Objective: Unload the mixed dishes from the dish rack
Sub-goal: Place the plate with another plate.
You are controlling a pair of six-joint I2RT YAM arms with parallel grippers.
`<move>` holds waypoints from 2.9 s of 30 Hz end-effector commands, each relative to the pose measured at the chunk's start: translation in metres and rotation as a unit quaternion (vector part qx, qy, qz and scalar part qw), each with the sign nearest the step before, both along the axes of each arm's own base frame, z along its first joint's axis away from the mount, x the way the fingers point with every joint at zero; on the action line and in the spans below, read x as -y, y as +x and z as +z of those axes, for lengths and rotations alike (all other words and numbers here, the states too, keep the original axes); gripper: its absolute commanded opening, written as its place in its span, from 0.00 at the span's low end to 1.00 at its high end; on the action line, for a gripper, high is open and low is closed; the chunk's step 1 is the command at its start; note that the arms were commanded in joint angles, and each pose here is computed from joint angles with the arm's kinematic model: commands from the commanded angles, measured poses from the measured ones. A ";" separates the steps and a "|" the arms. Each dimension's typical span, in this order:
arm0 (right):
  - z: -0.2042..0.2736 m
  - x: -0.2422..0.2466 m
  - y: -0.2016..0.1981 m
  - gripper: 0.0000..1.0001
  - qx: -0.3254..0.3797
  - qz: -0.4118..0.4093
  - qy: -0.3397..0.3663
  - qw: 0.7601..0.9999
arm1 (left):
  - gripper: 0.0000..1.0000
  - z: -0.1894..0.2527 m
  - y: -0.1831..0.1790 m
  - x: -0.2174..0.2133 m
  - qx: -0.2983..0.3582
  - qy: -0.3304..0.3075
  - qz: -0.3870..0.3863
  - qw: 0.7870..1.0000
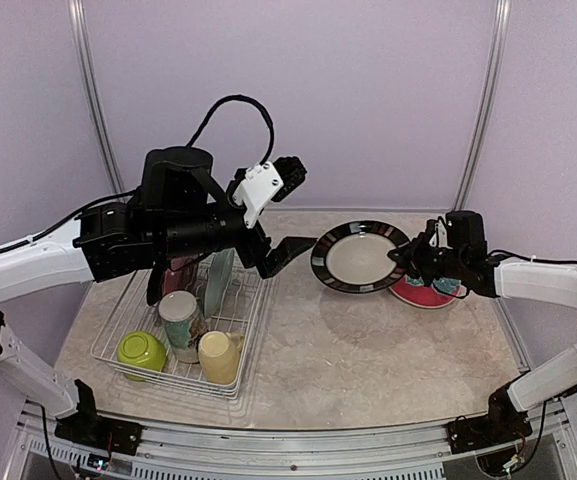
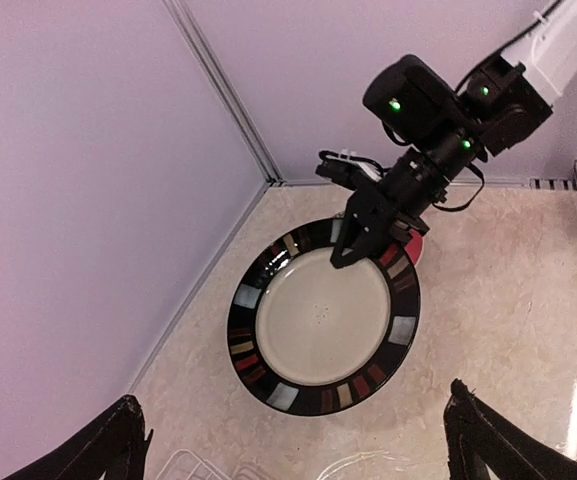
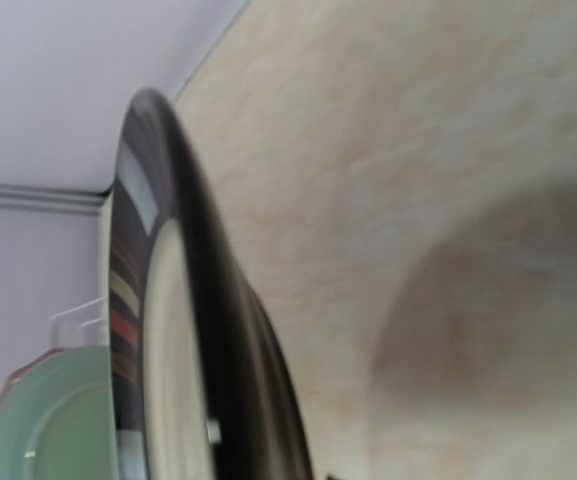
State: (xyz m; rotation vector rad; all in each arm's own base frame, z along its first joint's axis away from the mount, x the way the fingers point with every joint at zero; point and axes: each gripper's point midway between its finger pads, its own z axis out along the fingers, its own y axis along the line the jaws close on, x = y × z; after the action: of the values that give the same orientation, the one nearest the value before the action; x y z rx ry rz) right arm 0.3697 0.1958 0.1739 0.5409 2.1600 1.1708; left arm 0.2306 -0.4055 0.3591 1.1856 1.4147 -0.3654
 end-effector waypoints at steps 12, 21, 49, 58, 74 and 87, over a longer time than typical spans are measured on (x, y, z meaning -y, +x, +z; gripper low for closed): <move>0.022 0.147 -0.002 0.00 0.057 -0.124 -0.025 0.990 | 0.99 0.016 0.061 -0.090 -0.079 -0.129 0.189 0.970; -0.002 0.184 0.016 0.00 0.030 -0.145 -0.044 0.988 | 0.99 0.011 0.079 -0.104 -0.153 -0.151 0.217 0.952; -0.069 0.184 0.042 0.12 -0.016 -0.109 -0.055 0.992 | 0.99 0.014 0.118 -0.159 -0.271 -0.239 0.253 0.897; -0.080 0.201 0.033 0.32 -0.054 -0.114 -0.140 0.982 | 0.99 0.012 0.125 -0.169 -0.296 -0.242 0.255 0.888; -0.069 0.232 0.017 0.85 -0.089 -0.131 -0.263 0.952 | 0.99 0.007 0.125 -0.168 -0.295 -0.233 0.269 0.887; -0.039 0.194 -0.003 0.91 -0.059 -0.095 -0.293 0.950 | 0.99 -0.038 0.118 -0.136 -0.322 -0.200 0.380 0.844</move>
State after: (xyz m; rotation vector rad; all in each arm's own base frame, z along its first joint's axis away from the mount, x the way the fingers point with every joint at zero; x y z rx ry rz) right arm 0.3739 -0.0177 0.1289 0.6003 2.3163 0.3752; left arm 0.3402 -0.2844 0.3278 0.2072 2.0822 -0.5795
